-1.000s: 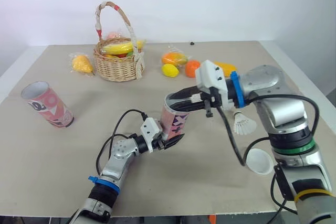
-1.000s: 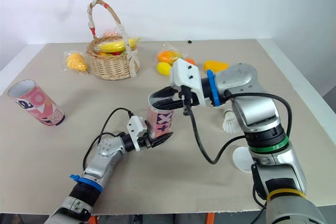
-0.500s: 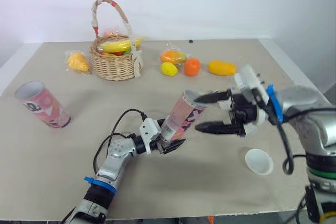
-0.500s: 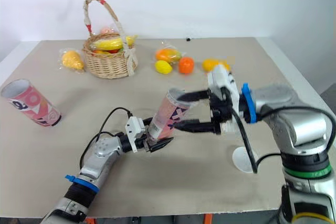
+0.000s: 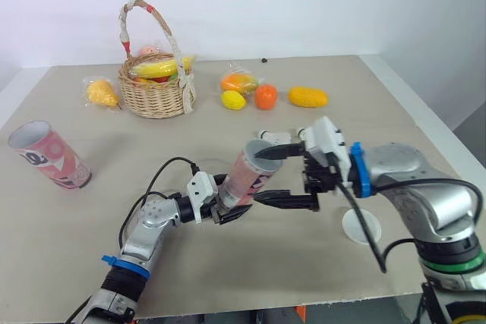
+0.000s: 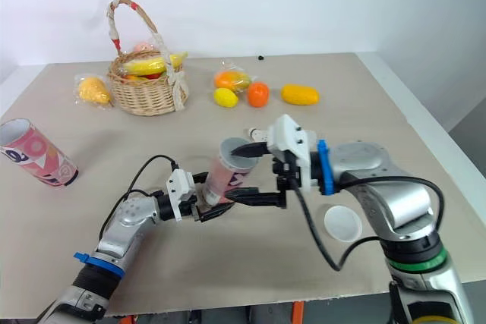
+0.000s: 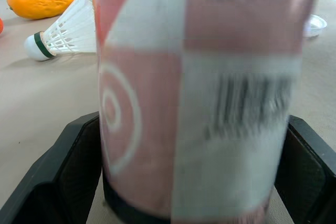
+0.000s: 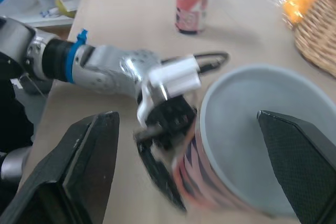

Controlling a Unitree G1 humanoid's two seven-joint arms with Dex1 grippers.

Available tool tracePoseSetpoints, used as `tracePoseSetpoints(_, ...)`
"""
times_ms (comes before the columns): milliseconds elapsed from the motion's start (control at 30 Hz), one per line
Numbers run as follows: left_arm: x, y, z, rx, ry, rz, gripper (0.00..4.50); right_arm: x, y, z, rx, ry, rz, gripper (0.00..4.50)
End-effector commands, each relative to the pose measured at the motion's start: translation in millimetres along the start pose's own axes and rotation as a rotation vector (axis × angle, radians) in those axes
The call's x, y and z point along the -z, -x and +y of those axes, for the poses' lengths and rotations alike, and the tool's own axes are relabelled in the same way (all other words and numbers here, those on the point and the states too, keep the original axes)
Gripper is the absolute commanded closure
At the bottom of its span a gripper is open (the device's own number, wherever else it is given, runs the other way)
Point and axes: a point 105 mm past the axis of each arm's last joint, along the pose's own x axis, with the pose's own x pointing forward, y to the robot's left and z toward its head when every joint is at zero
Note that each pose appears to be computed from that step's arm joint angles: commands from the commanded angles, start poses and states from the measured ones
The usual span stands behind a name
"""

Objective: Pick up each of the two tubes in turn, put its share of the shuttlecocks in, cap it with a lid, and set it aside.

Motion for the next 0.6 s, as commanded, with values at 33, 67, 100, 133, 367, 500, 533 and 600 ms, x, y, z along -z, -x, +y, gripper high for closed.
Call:
tracePoseSetpoints(33, 17, 6, -2, 0.004, 0.045, 0.067, 0.13, -18, -19, 6, -0.042, 0.071, -0.024, 0.02)
tracePoseSetpoints(67, 16, 6, -2, 0.005, 0.045, 0.066, 0.13, -19, -22, 7, -0.055, 0.073, -0.029, 0.02)
tracePoseSetpoints(100, 16, 5, -3, 0.006, 0.046, 0.065, 0.13, -20, -24, 8, -0.065, 0.077, -0.03, 0.02)
tracePoseSetpoints(133, 16, 5, -3, 0.007, 0.049, 0.063, 0.13, -21, -26, 9, -0.078, 0.082, -0.033, 0.02)
tracePoseSetpoints(367, 14, 9, -3, 0.004, 0.062, 0.059, 0.13, -49, -17, 0, -0.064, 0.111, -0.117, 0.02)
tracePoseSetpoints(500, 12, 20, 2, -0.021, 0.064, 0.064, 0.13, -79, 5, -6, -0.013, 0.076, -0.261, 0.02)
tracePoseSetpoints(533, 11, 23, 4, -0.029, 0.061, 0.068, 0.13, -83, 9, -6, -0.004, 0.073, -0.278, 0.02)
tracePoseSetpoints(600, 8, 37, 8, -0.041, 0.055, 0.087, 0.13, -84, 24, -7, 0.043, 0.039, -0.295, 0.02)
